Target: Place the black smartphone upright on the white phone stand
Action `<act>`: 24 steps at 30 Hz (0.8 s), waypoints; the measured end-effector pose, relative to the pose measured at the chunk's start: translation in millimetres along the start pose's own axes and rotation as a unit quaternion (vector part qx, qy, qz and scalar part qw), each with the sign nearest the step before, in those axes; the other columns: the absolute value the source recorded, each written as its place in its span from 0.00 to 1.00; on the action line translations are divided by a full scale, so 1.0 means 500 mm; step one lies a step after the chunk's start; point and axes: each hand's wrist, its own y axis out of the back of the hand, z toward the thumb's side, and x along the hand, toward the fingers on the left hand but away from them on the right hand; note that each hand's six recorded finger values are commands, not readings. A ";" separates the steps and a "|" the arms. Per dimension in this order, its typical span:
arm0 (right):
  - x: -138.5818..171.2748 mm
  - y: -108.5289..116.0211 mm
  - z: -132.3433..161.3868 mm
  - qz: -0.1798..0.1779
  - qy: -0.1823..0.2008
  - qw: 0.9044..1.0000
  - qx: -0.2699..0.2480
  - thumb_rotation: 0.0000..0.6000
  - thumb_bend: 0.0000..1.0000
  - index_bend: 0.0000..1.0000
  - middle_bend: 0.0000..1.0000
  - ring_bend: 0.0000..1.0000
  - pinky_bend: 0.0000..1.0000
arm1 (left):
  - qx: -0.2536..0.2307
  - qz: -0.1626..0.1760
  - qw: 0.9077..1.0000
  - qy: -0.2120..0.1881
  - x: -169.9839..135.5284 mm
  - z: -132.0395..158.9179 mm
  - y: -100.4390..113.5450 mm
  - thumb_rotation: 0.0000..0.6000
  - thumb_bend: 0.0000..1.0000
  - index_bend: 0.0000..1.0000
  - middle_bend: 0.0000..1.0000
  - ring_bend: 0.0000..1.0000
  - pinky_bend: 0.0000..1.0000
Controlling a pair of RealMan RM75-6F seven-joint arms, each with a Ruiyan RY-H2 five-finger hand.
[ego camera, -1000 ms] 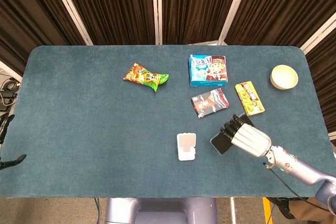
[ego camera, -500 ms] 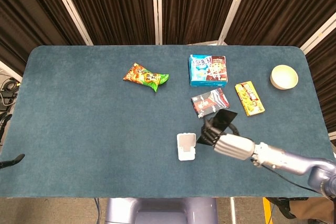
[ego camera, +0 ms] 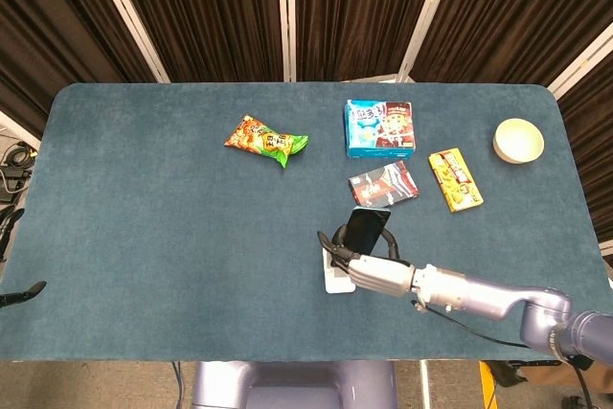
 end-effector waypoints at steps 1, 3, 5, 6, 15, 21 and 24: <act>-0.005 0.002 0.002 0.000 0.003 1.000 0.001 1.00 0.55 0.62 0.59 0.43 0.16 | 0.000 0.001 1.000 0.000 0.000 0.000 0.001 1.00 0.00 0.00 0.00 0.00 0.00; -0.013 0.006 0.009 0.000 0.007 1.000 0.000 1.00 0.55 0.62 0.59 0.43 0.16 | 0.000 0.000 1.000 0.000 0.000 0.000 0.000 1.00 0.00 0.00 0.00 0.00 0.00; -0.016 0.005 0.015 0.002 0.012 1.000 -0.003 1.00 0.55 0.62 0.59 0.42 0.16 | -0.001 -0.002 1.000 0.000 -0.001 -0.001 -0.001 1.00 0.00 0.00 0.00 0.00 0.00; -0.015 0.002 0.019 0.004 0.015 1.000 -0.004 1.00 0.55 0.62 0.59 0.42 0.15 | -0.002 -0.003 1.000 0.000 0.000 -0.001 -0.001 1.00 0.00 0.00 0.00 0.00 0.00; -0.007 -0.005 0.041 0.006 0.022 1.000 -0.008 1.00 0.55 0.62 0.59 0.41 0.14 | -0.001 -0.005 1.000 -0.001 0.000 0.001 -0.004 1.00 0.00 0.00 0.00 0.00 0.00; -0.003 -0.006 0.058 0.009 0.033 0.999 -0.008 1.00 0.55 0.62 0.58 0.40 0.11 | -0.001 -0.004 1.000 -0.001 0.000 0.002 -0.003 1.00 0.00 0.00 0.00 0.00 0.00; -0.003 -0.003 0.065 0.008 0.037 0.999 -0.010 1.00 0.55 0.62 0.58 0.38 0.10 | -0.001 -0.005 1.000 -0.001 0.001 0.002 -0.003 1.00 0.00 0.00 0.00 0.00 0.00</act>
